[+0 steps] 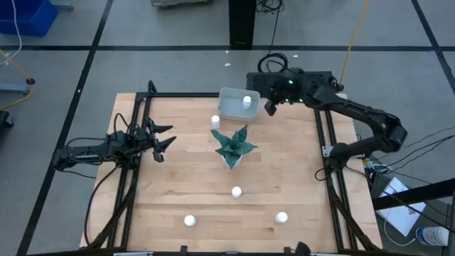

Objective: Pick and place pill bottles into a basket
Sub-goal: Put the white medicine bottle into the gray bin

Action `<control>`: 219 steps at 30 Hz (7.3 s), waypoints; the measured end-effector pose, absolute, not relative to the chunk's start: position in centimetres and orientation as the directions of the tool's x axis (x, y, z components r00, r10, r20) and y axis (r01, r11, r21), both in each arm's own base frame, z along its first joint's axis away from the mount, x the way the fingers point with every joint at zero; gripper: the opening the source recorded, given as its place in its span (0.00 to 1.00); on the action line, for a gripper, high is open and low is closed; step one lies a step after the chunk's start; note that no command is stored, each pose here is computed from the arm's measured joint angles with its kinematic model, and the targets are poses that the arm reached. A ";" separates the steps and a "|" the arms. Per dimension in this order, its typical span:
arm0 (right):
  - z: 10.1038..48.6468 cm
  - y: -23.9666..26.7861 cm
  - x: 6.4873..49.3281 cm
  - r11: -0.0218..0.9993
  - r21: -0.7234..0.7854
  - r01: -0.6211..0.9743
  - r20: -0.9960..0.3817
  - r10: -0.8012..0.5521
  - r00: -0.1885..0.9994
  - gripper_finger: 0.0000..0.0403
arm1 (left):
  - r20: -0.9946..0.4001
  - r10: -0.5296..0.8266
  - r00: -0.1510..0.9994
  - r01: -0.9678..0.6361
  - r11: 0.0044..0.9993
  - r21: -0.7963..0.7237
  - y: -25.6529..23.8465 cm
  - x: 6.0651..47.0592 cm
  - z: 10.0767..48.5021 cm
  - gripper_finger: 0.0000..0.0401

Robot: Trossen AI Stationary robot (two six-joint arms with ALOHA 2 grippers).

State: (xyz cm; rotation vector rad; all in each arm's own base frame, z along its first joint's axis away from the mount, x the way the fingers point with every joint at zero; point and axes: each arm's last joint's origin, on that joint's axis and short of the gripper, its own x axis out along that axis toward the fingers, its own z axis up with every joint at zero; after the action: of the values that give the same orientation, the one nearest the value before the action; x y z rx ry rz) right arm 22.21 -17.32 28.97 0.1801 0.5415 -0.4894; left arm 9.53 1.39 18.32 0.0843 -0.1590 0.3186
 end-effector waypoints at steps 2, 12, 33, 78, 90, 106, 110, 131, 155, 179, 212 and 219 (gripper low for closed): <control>29.0 -16.3 21.2 0.878 0.076 0.472 -0.498 -0.377 0.781 0.00 | 0.169 0.305 0.937 -0.319 0.946 0.057 1.4 9.5 18.3 0.57; 28.6 -9.5 17.8 0.952 0.121 0.281 -0.258 -0.243 0.935 0.00 | 0.169 0.305 0.937 -0.318 0.946 0.057 1.4 9.5 18.3 0.57; 22.6 3.1 16.4 0.994 0.089 -0.059 -0.119 0.069 0.990 0.00 | 0.169 0.305 0.937 -0.318 0.946 0.057 1.4 9.5 18.3 0.57; 27.6 20.6 22.7 0.948 0.161 0.274 -0.785 -0.045 0.617 0.70 | 0.169 0.305 0.937 -0.318 0.946 0.057 1.4 9.5 18.3 0.57; 24.8 20.7 21.6 0.864 0.200 0.461 -0.909 -0.012 0.416 0.65 | 0.169 0.305 0.937 -0.318 0.946 0.057 1.4 9.5 18.3 0.57; 20.8 22.2 22.5 0.839 0.156 0.522 -0.965 0.015 0.263 0.65 | 0.169 0.305 0.937 -0.318 0.946 0.057 1.4 9.5 18.3 0.57; 20.2 22.6 22.4 0.836 0.144 0.530 -0.971 0.016 0.239 0.65 | 0.169 0.305 0.937 -0.318 0.946 0.057 1.4 9.5 18.3 0.57; 19.1 23.0 22.6 0.851 0.116 0.512 -0.980 0.013 0.201 0.59 | 0.169 0.305 0.937 -0.318 0.946 0.057 1.4 9.5 18.3 0.57; 19.8 21.7 22.9 0.894 0.029 0.447 -0.952 -0.112 0.286 0.38 | 0.169 0.305 0.937 -0.318 0.946 0.057 1.4 9.5 18.3 0.57; 33.9 8.6 22.1 0.778 -0.254 0.575 -0.384 -0.626 0.678 0.38 | 0.169 0.305 0.937 -0.318 0.946 0.057 1.4 9.5 18.3 0.57; 35.0 -13.8 30.7 0.824 -0.111 0.556 -0.582 -0.507 0.636 0.38 | 0.169 0.305 0.937 -0.318 0.946 0.057 1.4 9.5 18.3 0.57; 36.1 -19.3 31.9 0.795 0.000 0.607 -0.736 -0.411 0.538 0.38 | 0.169 0.305 0.937 -0.318 0.946 0.057 1.4 9.5 18.3 0.57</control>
State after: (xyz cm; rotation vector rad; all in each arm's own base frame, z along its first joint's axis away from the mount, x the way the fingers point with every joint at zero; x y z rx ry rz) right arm 31.94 -19.30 36.08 0.2693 0.7970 -0.6145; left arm 9.53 1.39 18.32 0.0841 -0.1595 0.3185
